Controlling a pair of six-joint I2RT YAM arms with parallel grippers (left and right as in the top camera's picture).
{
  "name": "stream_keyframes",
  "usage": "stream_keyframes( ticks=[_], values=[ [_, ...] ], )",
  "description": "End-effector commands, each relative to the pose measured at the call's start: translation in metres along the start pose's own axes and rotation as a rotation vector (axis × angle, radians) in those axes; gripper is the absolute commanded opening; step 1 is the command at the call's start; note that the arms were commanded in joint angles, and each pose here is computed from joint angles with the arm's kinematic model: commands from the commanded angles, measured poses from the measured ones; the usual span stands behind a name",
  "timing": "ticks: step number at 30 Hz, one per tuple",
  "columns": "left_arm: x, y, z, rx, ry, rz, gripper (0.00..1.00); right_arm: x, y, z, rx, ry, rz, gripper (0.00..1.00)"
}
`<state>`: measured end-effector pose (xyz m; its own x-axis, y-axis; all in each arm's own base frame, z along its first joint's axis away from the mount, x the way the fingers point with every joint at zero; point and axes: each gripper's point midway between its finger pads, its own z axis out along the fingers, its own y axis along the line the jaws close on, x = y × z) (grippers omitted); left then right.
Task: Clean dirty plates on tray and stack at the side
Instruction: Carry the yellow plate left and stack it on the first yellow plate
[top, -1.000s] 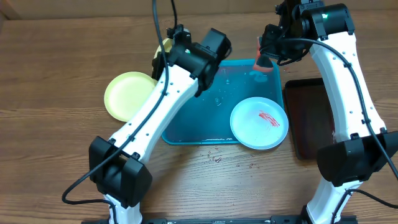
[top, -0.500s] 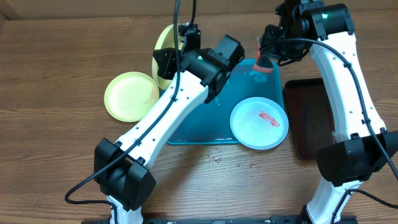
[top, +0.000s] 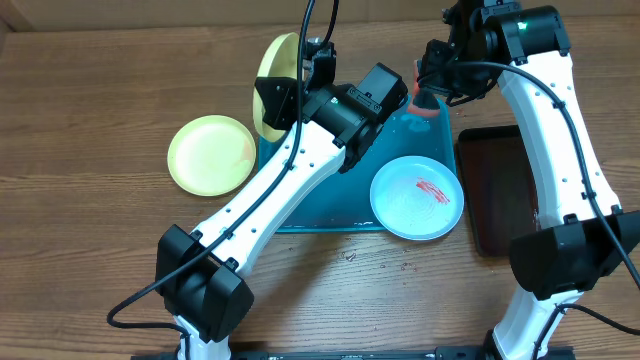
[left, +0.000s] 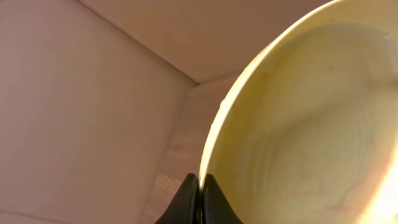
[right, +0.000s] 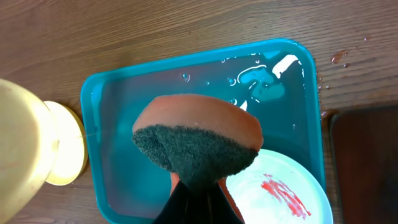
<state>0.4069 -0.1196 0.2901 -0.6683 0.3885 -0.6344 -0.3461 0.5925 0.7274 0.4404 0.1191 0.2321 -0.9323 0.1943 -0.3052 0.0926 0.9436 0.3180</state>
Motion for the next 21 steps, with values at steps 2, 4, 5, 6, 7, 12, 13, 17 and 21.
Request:
stream_keyframes(
  ticks=[2, 4, 5, 6, 7, 12, 13, 17, 21],
  values=[
    [0.021, -0.018, 0.003, 0.209, 0.151, -0.089, 0.04, -0.002, 0.0, -0.004, -0.001, -0.011, -0.007, 0.04],
    [0.039, -0.028, 0.01, 0.298, 0.259, -0.103, 0.05, -0.001, 0.0, -0.004, 0.0, -0.009, -0.007, 0.04],
    [0.046, -0.031, 0.014, 0.336, 0.31, -0.11, 0.04, -0.001, 0.0, -0.004, 0.0, -0.009, -0.007, 0.04],
    [0.053, -0.032, 0.019, 0.373, 0.362, -0.125, 0.05, -0.001, 0.0, -0.004, 0.0, -0.009, -0.007, 0.04],
    [0.06, -0.033, 0.024, 0.413, 0.411, -0.134, 0.05, -0.001, 0.0, -0.004, 0.0, -0.009, -0.007, 0.04],
    [0.081, -0.022, 0.047, 0.705, 0.6, -0.191, 0.05, 0.0, -0.001, -0.004, 0.002, -0.004, -0.021, 0.04],
    [0.083, -0.018, 0.05, 0.743, 0.618, -0.208, 0.05, 0.0, -0.001, -0.004, 0.002, -0.004, -0.022, 0.04],
    [0.094, 0.005, 0.075, 0.882, 0.686, -0.313, 0.05, 0.001, -0.001, -0.004, 0.004, 0.0, -0.02, 0.04],
    [0.124, 0.027, 0.111, 0.889, 0.765, -0.402, 0.04, 0.001, -0.001, -0.004, 0.004, 0.002, -0.02, 0.04]
  ],
)
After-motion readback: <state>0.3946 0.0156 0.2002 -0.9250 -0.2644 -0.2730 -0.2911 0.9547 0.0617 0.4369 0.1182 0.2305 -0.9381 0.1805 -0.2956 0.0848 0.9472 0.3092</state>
